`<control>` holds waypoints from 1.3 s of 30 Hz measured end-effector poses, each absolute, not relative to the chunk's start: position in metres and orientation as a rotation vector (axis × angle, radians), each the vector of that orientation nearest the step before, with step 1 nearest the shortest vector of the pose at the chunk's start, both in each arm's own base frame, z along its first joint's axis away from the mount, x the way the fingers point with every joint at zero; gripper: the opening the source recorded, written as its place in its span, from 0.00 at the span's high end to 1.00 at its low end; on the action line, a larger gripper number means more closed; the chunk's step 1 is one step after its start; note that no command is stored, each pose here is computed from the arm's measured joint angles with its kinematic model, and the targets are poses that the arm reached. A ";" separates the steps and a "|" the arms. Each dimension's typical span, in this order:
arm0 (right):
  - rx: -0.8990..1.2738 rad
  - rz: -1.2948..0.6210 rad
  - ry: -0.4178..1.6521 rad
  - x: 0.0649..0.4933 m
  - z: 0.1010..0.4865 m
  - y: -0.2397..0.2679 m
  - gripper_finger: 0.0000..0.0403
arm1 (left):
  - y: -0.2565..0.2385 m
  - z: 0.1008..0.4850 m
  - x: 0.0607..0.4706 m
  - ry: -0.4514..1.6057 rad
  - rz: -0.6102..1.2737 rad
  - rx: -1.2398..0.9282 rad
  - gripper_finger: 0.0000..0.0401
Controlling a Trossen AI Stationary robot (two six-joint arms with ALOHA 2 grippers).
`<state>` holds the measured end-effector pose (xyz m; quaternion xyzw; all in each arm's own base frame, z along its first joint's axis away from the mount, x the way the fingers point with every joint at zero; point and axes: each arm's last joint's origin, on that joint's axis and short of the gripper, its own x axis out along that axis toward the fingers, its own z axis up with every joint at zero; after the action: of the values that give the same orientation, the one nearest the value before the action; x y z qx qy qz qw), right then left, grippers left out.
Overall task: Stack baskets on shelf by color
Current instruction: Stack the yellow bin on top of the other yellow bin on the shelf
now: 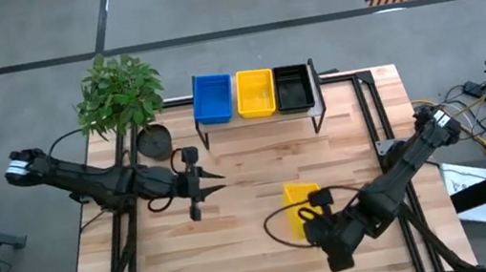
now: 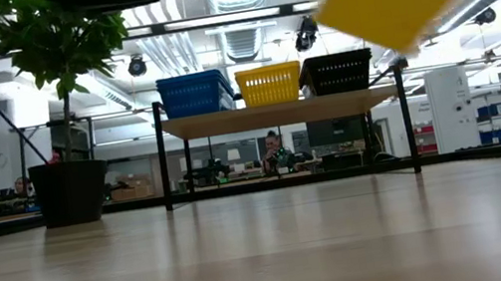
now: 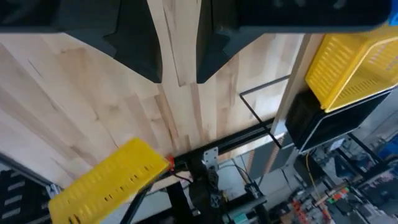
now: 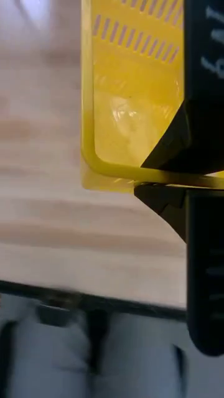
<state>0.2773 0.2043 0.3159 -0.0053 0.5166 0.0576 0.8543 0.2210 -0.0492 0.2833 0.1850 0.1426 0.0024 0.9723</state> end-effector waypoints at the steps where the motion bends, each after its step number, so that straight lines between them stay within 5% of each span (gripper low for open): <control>1: -0.032 0.110 1.046 0.280 0.324 0.202 0.98 | -0.049 0.283 0.220 0.279 0.006 0.371 0.80; 17: -0.330 0.031 0.762 0.352 0.406 0.133 0.98 | -0.042 0.307 0.198 0.159 0.069 0.339 0.80; 23: -0.436 -0.032 0.812 0.374 0.416 0.086 0.98 | -0.041 0.309 0.193 0.148 0.069 0.331 0.80; 39: -0.287 -0.406 0.968 0.392 0.403 -0.049 0.98 | -0.037 0.301 0.179 0.138 0.070 0.315 0.80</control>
<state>0.3917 -0.0487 0.4027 -0.1365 0.4606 -0.1932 0.8555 0.1785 -0.0370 0.3012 0.1568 0.0688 0.0348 0.9846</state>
